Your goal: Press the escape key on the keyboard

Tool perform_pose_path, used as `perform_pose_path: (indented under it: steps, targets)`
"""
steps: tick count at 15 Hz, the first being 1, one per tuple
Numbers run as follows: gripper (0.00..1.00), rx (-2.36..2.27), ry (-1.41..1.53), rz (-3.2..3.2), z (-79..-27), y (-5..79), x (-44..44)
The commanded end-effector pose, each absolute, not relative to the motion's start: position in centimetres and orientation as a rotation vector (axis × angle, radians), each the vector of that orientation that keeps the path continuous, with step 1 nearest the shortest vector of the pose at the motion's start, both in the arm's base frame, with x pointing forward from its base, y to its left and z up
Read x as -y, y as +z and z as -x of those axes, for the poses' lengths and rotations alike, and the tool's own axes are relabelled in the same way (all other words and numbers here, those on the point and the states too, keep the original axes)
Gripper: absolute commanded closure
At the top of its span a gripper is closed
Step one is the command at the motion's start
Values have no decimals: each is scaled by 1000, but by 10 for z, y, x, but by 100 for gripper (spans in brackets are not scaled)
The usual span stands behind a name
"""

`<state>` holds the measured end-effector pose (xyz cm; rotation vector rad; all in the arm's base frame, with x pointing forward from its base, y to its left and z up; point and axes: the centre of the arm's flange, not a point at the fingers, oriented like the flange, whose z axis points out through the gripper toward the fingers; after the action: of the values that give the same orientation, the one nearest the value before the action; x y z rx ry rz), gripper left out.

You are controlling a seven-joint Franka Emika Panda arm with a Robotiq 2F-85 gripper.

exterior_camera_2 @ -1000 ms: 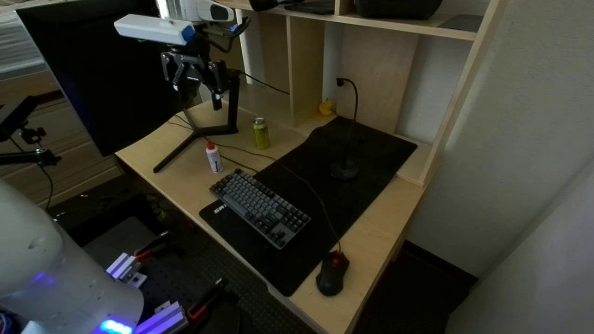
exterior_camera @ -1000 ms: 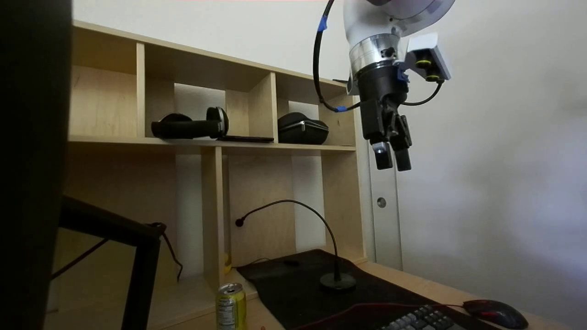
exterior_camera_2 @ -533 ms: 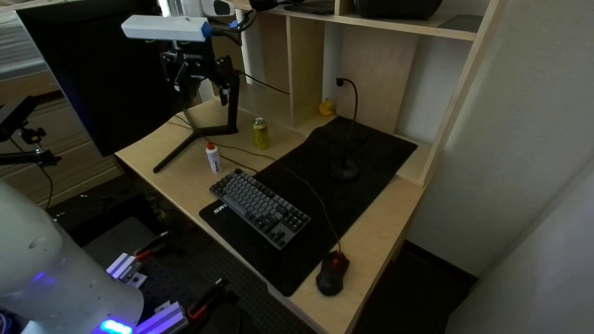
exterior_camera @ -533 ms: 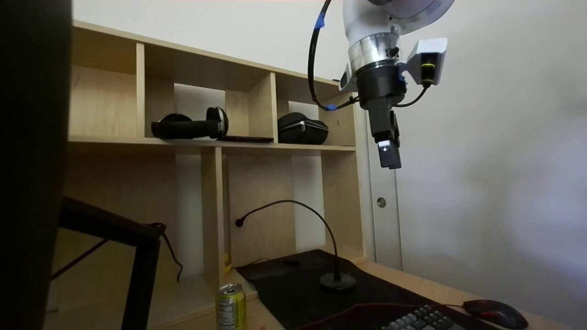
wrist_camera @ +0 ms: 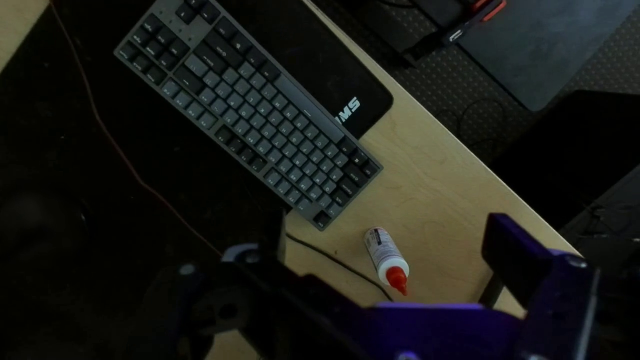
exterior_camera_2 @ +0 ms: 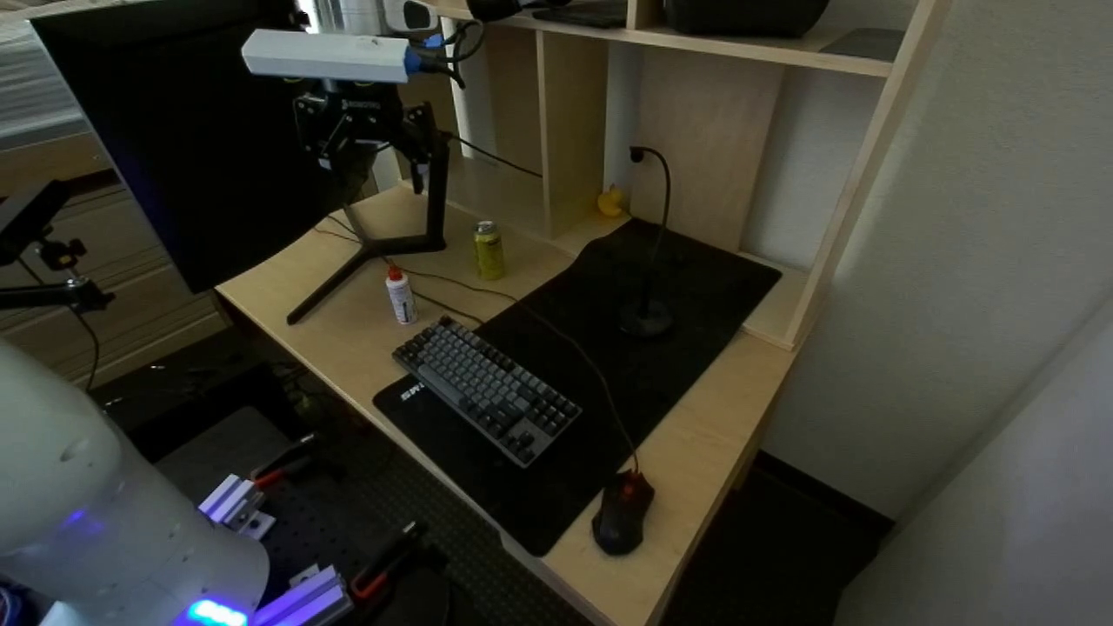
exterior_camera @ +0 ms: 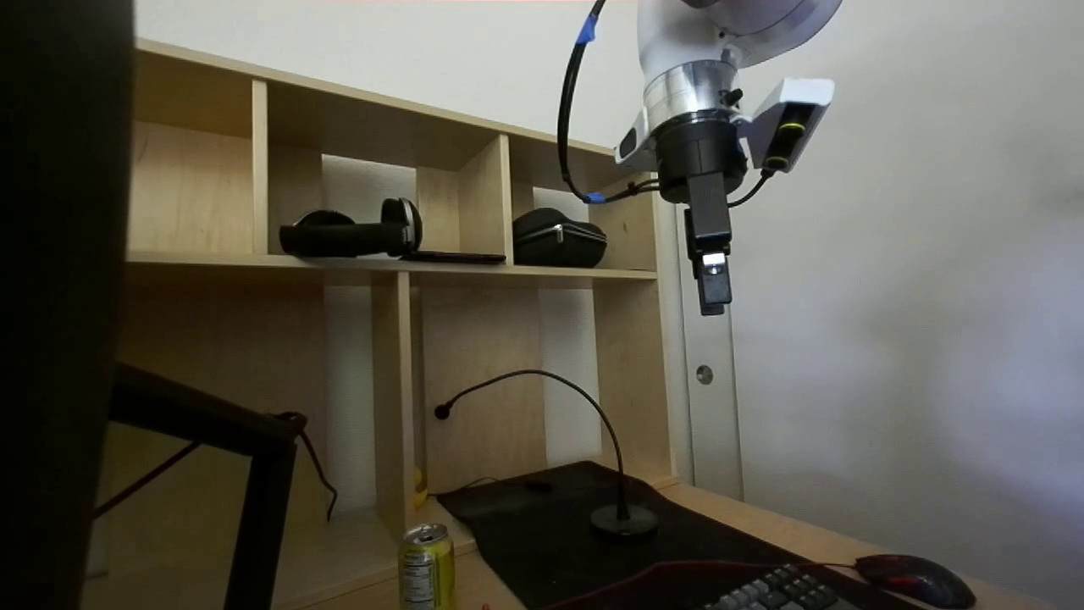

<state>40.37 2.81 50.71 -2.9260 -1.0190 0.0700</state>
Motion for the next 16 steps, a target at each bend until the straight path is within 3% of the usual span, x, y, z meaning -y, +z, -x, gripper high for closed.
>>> perform_pose_path:
  steps: [1, 8, 14, 16]
  targets:
    - [0, 1239, -50, 2901, -411, 506, -26]
    - [0, 1659, -239, 2670, -417, 514, -28]
    - [0, 1630, -208, 2690, -424, 516, -32]
    - [0, 1637, -55, 2604, -477, 462, -39]
